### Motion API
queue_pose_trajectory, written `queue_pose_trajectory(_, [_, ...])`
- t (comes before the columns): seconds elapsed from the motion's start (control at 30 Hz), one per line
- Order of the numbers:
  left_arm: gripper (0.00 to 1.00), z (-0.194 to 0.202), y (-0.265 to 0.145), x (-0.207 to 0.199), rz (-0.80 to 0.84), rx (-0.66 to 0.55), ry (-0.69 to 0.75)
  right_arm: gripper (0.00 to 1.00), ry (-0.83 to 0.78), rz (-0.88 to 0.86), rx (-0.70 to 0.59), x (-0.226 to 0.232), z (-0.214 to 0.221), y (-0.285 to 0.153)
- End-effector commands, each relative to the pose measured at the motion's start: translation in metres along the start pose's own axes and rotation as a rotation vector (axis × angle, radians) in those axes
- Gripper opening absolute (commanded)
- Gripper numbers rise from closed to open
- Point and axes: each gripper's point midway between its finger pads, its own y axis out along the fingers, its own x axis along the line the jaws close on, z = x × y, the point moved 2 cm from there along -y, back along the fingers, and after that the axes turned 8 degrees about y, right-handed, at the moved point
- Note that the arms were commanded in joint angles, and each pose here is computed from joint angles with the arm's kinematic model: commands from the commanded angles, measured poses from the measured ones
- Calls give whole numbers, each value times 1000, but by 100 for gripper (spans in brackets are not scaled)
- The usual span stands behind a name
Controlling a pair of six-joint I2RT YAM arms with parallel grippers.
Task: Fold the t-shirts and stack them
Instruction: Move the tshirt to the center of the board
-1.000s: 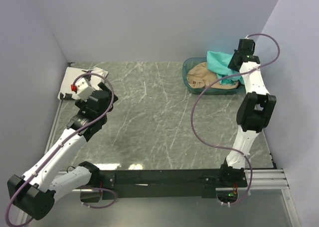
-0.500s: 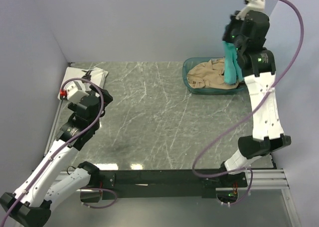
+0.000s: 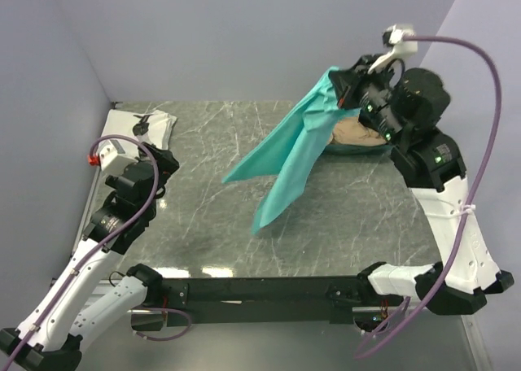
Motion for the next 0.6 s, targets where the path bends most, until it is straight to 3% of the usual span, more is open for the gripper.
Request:
queue_pose_trajectory(0.0, [99,8,1,0,-2,32,-18,0,87,118,47,-26,46,11])
queue_pose_trajectory(0.03, [99,12,2,-1,5,49,-14,0,105,181,139,-46,96,19])
queue_pose_trajectory(0.07, [99,18,4,0,2,65,-8,0,113,224,175,-59,118,19])
queue_pose_trajectory(0.1, [99,27,6,-2,4,99,5,2,126,270,272,-79,170,19])
queue_pose_trajectory(0.13, [99,34,8,-2,6,121,13,7,136,286,322,-87,196,18])
queue_pose_trajectory(0.17, [100,44,11,0,3,146,30,21,150,299,366,-95,218,16])
queue_pose_trajectory(0.23, [99,70,17,2,8,228,74,40,146,382,478,-120,268,8])
queue_pose_trajectory(0.27, [99,78,19,0,18,255,80,59,119,488,480,-139,277,4])
queue_pose_trajectory(0.3, [99,94,23,2,7,302,103,68,120,558,491,-150,286,-2])
queue_pose_trajectory(0.37, [99,120,25,3,28,392,116,73,87,652,507,-165,293,-15])
queue_pose_trajectory(0.43, [99,150,29,11,19,474,140,85,74,723,488,-176,295,-25])
queue_pose_trajectory(0.57, [99,184,36,4,78,575,152,87,133,696,433,-173,294,-36])
